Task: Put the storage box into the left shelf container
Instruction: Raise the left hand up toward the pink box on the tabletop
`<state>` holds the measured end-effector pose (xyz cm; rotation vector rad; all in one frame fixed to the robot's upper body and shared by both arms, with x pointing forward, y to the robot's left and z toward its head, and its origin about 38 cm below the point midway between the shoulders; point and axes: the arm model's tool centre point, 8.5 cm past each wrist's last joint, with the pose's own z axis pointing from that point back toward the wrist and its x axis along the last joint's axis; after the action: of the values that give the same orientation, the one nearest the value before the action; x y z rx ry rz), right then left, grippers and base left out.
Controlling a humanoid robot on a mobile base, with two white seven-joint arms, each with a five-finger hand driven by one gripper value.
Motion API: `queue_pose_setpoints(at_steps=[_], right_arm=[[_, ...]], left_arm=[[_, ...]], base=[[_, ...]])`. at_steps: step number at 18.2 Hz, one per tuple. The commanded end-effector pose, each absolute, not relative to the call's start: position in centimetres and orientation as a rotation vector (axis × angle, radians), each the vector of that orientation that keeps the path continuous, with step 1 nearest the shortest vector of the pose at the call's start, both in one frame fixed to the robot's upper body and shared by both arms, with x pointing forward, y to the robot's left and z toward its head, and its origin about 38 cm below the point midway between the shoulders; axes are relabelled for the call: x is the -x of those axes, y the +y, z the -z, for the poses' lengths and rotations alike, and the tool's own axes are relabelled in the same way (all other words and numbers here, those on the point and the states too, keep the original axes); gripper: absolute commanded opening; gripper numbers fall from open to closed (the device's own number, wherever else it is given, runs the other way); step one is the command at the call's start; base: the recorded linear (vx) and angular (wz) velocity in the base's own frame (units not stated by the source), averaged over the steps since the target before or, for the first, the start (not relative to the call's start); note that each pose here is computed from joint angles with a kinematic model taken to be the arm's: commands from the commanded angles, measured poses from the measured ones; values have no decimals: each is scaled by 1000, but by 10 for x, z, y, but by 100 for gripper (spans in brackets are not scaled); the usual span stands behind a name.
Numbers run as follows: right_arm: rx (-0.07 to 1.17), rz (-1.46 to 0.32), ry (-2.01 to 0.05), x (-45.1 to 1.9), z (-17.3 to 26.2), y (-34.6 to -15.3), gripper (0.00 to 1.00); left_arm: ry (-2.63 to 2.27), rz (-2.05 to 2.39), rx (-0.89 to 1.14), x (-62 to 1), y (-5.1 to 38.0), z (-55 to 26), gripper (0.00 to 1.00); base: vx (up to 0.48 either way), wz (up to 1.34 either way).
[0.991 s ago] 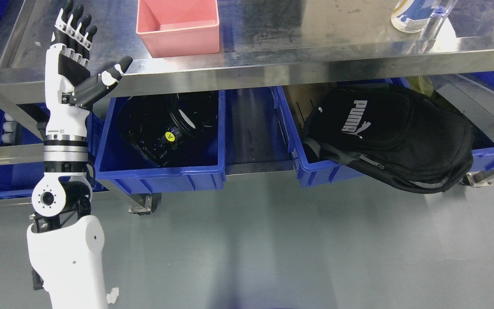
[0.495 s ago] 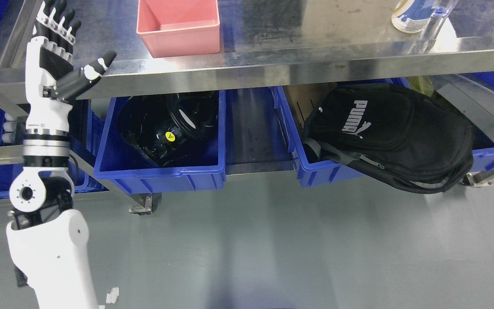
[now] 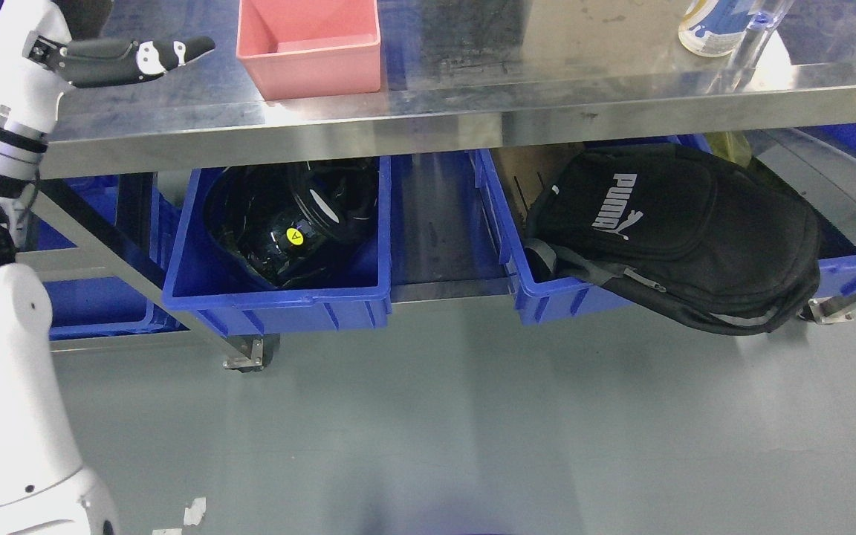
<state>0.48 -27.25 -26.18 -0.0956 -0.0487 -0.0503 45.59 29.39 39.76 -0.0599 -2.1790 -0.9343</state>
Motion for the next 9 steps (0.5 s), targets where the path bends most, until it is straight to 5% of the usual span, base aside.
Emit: queue_pose_setpoints(at_steps=[1, 9], right_arm=[[108, 70, -75, -14, 261, -284, 100], [108, 70, -75, -13, 261, -284, 100]], left_arm=[[-1791, 1406, -250, -488, 279, -413, 100], [-1589, 1599, -191, -510, 234, -397, 95]], base=[[0, 0], [0, 0]])
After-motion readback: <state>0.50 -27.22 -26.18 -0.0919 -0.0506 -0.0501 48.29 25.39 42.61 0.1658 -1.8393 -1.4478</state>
